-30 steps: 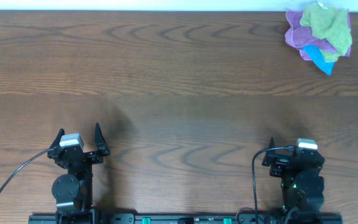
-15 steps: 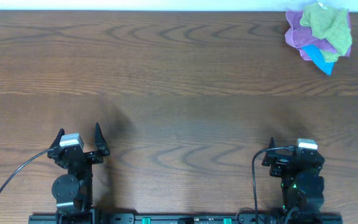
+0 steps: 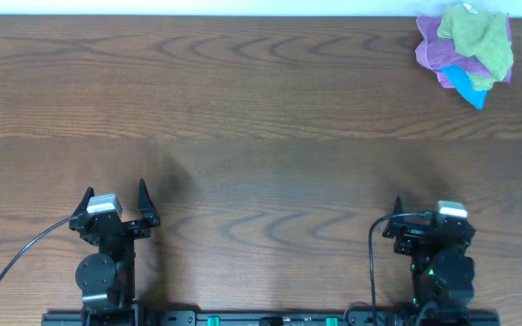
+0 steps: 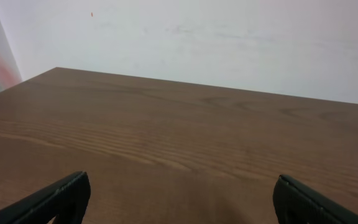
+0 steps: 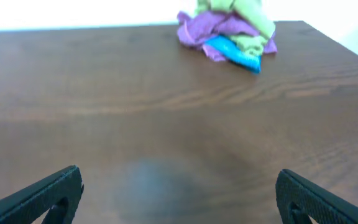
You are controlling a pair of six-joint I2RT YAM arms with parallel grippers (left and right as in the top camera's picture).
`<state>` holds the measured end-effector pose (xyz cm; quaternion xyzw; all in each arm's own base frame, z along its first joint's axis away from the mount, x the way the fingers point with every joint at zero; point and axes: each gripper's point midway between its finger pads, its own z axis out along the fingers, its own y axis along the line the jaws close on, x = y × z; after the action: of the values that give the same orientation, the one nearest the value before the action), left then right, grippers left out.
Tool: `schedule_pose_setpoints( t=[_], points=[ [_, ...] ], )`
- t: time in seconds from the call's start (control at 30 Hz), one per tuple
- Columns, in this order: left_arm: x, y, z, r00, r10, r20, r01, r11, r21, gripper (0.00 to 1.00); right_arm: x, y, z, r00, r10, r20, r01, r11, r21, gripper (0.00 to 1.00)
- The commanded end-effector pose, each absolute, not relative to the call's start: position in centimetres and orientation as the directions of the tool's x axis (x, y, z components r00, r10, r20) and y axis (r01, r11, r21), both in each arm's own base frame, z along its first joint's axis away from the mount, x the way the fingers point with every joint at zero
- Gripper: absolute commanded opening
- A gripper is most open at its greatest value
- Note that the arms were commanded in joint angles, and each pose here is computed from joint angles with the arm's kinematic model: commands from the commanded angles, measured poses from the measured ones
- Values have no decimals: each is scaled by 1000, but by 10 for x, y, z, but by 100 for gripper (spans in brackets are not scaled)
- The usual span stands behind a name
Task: Fold the cloth
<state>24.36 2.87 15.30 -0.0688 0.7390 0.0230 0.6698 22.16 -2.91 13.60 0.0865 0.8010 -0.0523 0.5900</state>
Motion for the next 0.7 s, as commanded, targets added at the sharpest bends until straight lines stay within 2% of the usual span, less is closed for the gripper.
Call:
schedule_pose_setpoints(
  t=[0.0,0.23,0.3,0.47,0.67],
  points=[
    [242,31,135,-154,-58,-986,-151,988,-35,95,227,-27,149,-200,203,-958,210,964,160,99],
    [241,31,135,-154,-58,-986,-151,988,-35,95,235,-28,214,60,212,-975,166,962,219,99],
    [242,31,135,-154,-58,-986,-151,988,-35,95,238,-31,223,96,204,-974,174,960,218,99],
    [242,31,135,-154,-58,-986,-151,988,-35,95,259,-42,227,104,201,-974,216,951,219,99],
    [242,31,135,-154,-58,-986,-151,988,-35,95,299,-49,221,11,227,-974,230,947,223,99]
  ],
)
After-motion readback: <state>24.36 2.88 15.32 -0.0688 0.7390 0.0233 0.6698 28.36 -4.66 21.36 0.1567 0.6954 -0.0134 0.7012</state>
